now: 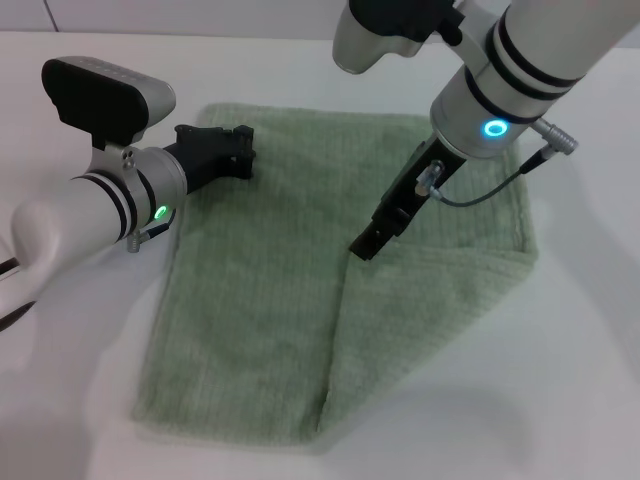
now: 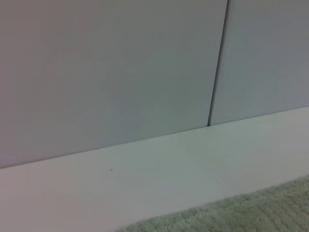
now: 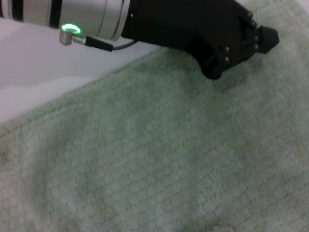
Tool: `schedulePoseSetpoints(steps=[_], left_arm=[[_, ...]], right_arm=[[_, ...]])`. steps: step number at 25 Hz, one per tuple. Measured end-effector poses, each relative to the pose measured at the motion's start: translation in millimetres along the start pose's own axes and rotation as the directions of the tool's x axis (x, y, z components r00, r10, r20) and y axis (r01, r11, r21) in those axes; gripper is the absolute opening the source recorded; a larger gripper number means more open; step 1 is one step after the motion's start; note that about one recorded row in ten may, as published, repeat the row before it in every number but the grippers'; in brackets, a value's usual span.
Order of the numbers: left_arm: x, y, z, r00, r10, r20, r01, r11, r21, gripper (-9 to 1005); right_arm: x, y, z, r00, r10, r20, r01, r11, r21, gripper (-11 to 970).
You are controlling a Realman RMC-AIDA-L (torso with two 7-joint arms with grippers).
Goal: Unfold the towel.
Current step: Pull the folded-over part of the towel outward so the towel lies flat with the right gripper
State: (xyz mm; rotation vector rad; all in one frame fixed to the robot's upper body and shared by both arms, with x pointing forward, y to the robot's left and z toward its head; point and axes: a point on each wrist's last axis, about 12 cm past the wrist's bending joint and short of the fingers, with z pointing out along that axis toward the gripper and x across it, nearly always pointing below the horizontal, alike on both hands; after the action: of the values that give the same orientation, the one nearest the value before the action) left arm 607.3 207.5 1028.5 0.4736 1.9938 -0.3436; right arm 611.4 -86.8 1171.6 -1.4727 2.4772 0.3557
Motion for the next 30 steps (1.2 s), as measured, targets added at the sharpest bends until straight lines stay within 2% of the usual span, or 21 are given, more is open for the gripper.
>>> schedulePoseSetpoints(steps=[17,30], left_arm=[[0,0.0,0,1.000,-0.001,0.001,0.001,1.000,0.000,-2],[0,-0.3,-1,1.000,0.002,0.004,-0.002,1.000,0.003,-2]], right_arm=[[6,-7.2,26,1.000,0.005,0.014,-0.004,0.999,-0.040,813],[7,-9.0,32,1.000,0.008,0.011,-0.007,0.999,-0.046,814]])
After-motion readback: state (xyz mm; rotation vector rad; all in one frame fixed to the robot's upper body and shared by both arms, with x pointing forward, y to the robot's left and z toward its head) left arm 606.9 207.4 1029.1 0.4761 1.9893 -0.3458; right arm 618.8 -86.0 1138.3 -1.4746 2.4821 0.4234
